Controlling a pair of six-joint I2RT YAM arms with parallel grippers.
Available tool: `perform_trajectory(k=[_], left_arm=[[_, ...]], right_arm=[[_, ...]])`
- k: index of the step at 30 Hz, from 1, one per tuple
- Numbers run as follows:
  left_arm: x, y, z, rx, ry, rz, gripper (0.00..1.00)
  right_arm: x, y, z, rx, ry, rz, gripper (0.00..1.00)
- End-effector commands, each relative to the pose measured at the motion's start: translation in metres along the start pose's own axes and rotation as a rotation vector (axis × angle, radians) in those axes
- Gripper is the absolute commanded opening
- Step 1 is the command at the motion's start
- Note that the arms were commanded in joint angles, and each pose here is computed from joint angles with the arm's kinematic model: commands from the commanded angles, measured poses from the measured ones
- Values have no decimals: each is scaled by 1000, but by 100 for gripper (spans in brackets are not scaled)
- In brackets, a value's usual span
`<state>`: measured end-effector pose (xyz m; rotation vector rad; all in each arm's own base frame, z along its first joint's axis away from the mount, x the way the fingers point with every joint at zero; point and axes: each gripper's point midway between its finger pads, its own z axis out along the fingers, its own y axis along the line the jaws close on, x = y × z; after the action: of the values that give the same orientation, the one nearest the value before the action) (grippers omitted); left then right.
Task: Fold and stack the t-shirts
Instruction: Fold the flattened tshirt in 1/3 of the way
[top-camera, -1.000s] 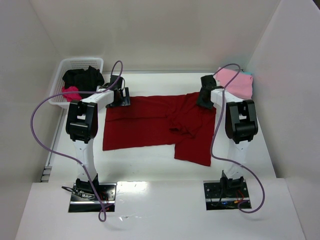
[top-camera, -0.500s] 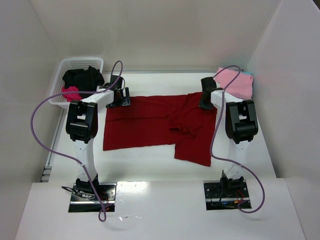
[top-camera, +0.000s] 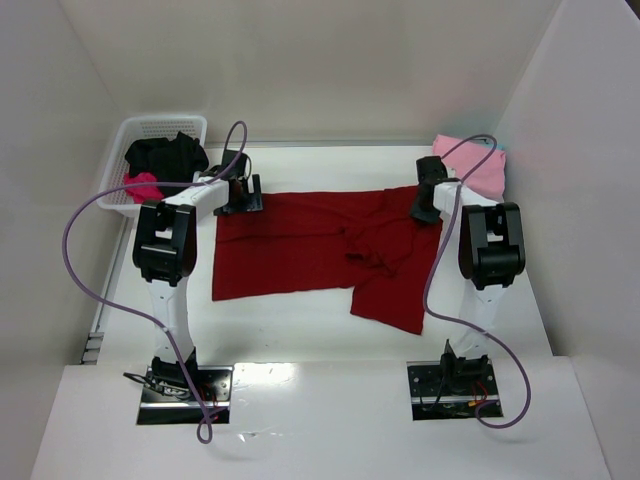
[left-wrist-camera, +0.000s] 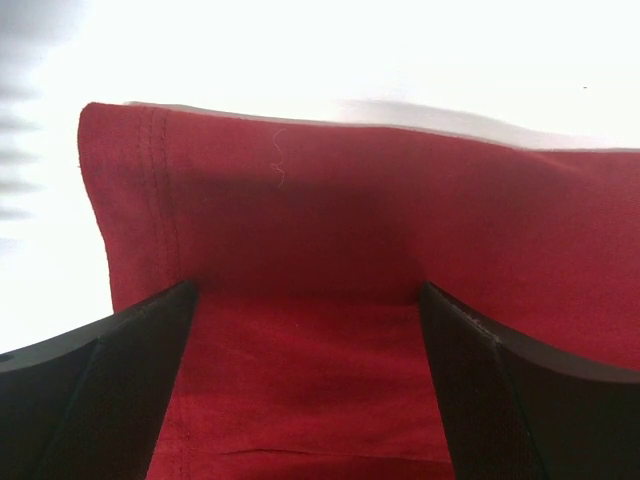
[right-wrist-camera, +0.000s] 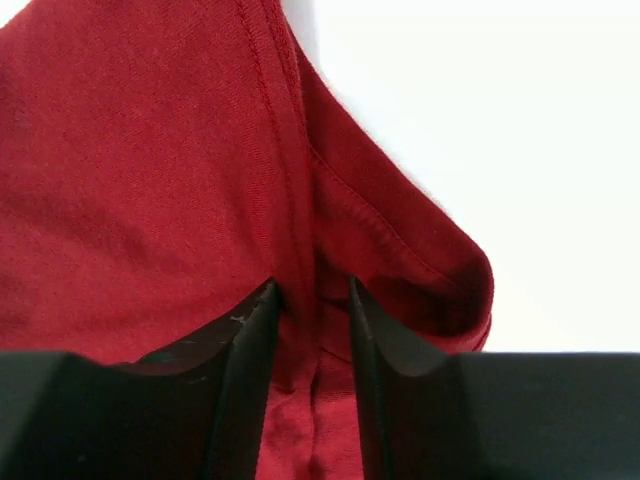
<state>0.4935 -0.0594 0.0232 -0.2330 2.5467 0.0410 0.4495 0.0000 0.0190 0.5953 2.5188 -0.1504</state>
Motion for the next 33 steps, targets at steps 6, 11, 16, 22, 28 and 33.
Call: perform_trajectory(k=[6, 11, 16, 22, 28, 33], left_arm=[[-2, -4, -11, 46, 20, 28, 99], [-19, -11, -33, 91, -39, 6, 99], [-23, -10, -47, 95, -65, -42, 99], [-25, 6, -51, 5, -98, -100, 99], [-20, 9, -33, -33, -88, -125, 99], [-18, 1, -13, -19, -65, -156, 95]], right_arm=[[-66, 27, -65, -207, -147, -5, 73], [-111, 51, -88, -310, -264, -22, 74], [-98, 66, -34, -297, -159, -20, 57], [-80, 68, -6, -290, -116, -12, 22], [-61, 66, 17, -275, -62, -42, 19], [-51, 64, 36, -247, -24, -56, 23]])
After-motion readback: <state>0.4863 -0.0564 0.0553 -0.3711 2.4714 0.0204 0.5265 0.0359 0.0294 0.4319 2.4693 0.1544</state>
